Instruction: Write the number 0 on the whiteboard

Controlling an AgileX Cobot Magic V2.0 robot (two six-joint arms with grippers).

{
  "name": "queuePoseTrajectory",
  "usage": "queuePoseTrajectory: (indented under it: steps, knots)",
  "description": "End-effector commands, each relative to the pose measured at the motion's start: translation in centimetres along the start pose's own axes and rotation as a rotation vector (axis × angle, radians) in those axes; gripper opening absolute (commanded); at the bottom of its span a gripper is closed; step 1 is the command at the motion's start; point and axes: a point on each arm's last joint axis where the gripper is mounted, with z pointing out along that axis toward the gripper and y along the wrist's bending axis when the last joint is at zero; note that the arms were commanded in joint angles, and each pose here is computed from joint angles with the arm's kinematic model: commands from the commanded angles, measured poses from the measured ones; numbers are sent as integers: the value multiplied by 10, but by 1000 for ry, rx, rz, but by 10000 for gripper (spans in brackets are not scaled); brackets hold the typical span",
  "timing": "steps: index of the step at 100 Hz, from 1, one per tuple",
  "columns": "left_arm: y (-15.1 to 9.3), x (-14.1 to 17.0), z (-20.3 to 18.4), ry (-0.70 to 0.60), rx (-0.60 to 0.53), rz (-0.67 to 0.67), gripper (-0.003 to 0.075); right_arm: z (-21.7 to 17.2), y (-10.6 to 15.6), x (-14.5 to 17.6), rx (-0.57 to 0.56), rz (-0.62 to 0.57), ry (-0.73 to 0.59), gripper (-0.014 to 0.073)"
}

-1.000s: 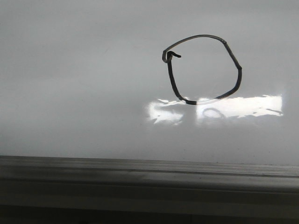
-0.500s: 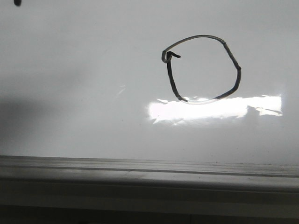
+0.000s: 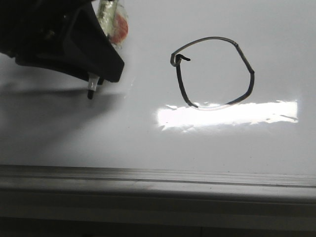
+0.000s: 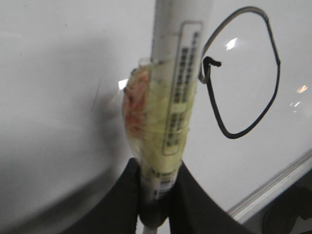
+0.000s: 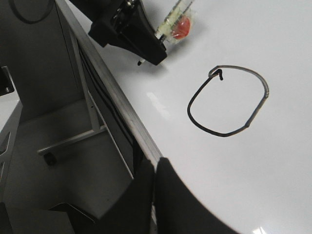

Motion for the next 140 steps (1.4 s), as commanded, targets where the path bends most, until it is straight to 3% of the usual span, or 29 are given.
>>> queuePoseTrajectory:
  steps: [1,55,64,82,89,140]
  knots:
    - [-6,-14,-2,-88,44,-21,-20,-5,-3,-14,28,8,-110,-48]
    - [-5,-9,18,-40,29,-32,-13,-5,-2,-17,18,28,-149,-48]
    - [-5,-9,18,-40,29,-32,57,-5,-2,-17,16,30,-150,-48]
    - [-5,-8,18,-38,28,-34,343,-5,-2,-17,12,34,-151,-48]
    - [-5,-8,18,-38,28,-34,395,-5,-2,-17,12,34,-151,-48]
    - [-4,-7,18,-22,16,-18,416,-5,-2,-17,12,34,-151,-48]
